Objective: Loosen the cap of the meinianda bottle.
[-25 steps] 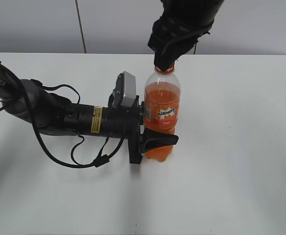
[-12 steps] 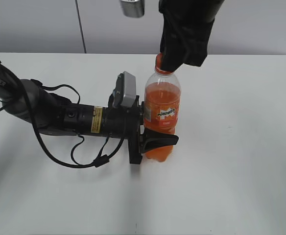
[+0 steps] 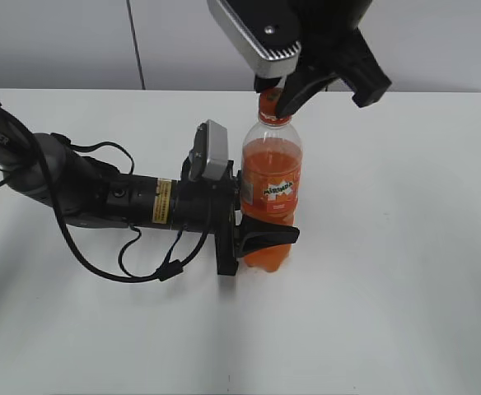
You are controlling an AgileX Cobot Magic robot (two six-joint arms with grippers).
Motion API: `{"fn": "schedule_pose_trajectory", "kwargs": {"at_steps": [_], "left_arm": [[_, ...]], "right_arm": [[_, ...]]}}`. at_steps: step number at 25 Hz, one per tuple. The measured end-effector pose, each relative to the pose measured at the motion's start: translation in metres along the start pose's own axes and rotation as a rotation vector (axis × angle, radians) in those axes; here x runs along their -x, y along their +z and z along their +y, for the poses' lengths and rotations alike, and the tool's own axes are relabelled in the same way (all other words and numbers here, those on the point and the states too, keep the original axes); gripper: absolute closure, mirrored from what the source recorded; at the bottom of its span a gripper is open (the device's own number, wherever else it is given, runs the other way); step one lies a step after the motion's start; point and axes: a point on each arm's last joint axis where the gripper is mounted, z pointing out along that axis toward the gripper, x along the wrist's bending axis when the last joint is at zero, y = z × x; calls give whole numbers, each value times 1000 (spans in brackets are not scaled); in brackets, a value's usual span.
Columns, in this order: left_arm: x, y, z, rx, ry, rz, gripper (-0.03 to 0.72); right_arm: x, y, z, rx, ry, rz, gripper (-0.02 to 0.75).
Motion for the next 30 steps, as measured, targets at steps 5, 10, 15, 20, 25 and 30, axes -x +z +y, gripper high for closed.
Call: {"fn": "schedule_pose_trajectory", "kwargs": {"at_steps": [5, 10, 15, 20, 25, 30], "left_arm": [[0, 0, 0, 0, 0, 0, 303], [0, 0, 0, 1, -1, -1, 303], [0, 0, 0, 1, -2, 1, 303], [0, 0, 0, 0, -3, 4, 303], [-1, 0, 0, 0, -6, 6, 303], [-1, 0, 0, 0, -6, 7, 303]], "right_arm": [[0, 0, 1, 14, -115, -2, 487], [0, 0, 1, 13, -114, -2, 489], [0, 0, 1, 12, -39, -1, 489], [0, 0, 1, 17, 49, -2, 489], [0, 0, 1, 8, 157, -2, 448], [0, 0, 1, 10, 215, -2, 393]]}}
